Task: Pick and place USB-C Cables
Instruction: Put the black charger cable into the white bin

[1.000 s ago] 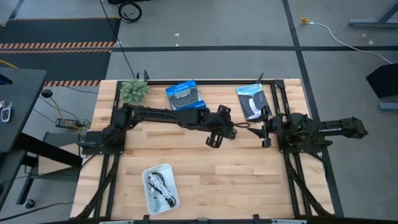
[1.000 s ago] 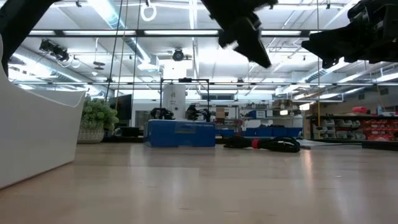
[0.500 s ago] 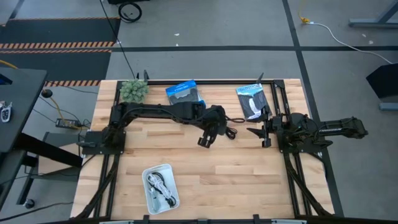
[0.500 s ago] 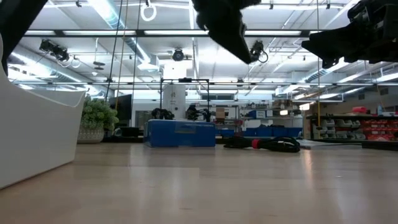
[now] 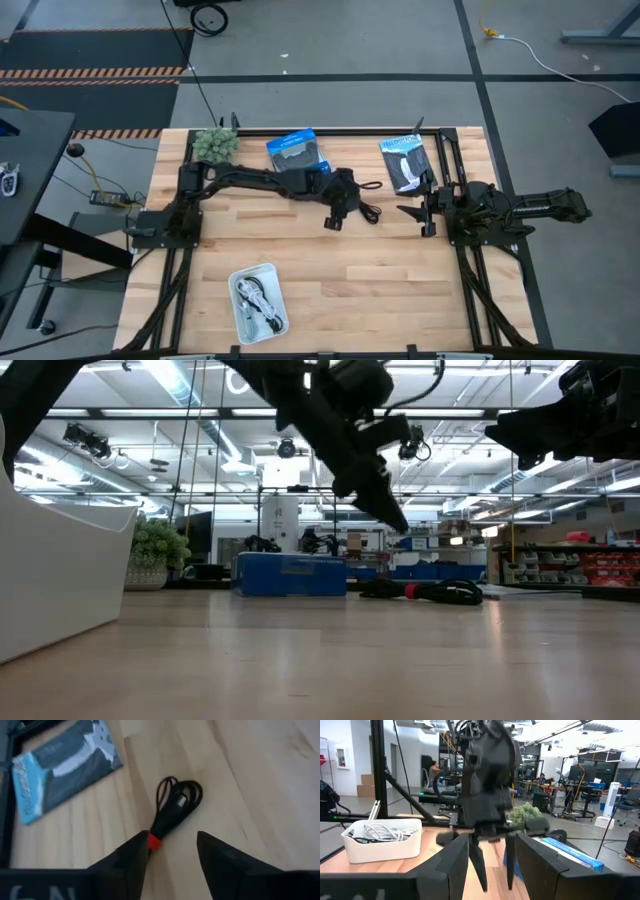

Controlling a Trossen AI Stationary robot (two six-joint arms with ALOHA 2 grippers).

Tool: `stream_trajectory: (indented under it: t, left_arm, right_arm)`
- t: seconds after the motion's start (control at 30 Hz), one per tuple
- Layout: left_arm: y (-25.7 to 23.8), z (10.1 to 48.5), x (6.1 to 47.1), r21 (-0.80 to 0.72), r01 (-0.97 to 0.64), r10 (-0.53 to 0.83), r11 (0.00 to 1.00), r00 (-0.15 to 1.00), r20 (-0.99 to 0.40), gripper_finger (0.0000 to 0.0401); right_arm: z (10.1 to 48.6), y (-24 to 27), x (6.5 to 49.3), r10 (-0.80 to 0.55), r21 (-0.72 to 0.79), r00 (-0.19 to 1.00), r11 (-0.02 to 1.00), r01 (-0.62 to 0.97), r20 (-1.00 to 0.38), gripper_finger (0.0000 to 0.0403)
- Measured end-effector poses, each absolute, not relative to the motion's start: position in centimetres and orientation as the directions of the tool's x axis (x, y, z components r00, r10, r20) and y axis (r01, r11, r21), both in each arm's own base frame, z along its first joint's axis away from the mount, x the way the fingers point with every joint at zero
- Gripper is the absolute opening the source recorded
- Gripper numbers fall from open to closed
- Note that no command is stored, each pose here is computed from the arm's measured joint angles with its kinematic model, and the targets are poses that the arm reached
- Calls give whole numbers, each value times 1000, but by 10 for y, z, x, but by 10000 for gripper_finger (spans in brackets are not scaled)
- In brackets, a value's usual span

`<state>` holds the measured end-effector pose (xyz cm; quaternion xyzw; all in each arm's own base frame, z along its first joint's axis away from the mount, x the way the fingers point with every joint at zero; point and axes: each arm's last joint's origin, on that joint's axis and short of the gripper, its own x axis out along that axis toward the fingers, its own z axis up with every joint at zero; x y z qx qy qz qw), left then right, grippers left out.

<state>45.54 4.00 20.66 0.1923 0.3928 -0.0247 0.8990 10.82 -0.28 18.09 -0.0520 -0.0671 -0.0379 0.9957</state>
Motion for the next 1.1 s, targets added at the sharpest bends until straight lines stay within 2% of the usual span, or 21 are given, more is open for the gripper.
stream_trajectory:
  t: [0.23,0.5,0.83,0.97,1.1]
  left_arm:
    - [55,192,454,281,90,131,956,723,-678,198]
    - [57,174,467,278,62,137,959,755,-641,181]
    - [60,157,492,337,109,135,935,769,-625,176]
    - [60,157,494,334,165,84,928,782,-617,176]
    - [64,151,493,267,206,10,941,775,-632,176]
  right_arm:
    - [181,-3,108,-69,-98,988,992,83,138,169]
    - [181,-3,108,-69,-99,989,992,83,134,169]
    - [180,-3,109,-69,-99,989,992,82,130,169]
    - [180,-3,109,-69,-99,989,992,82,130,169]
    - [180,-3,109,-69,-99,989,992,82,130,169]
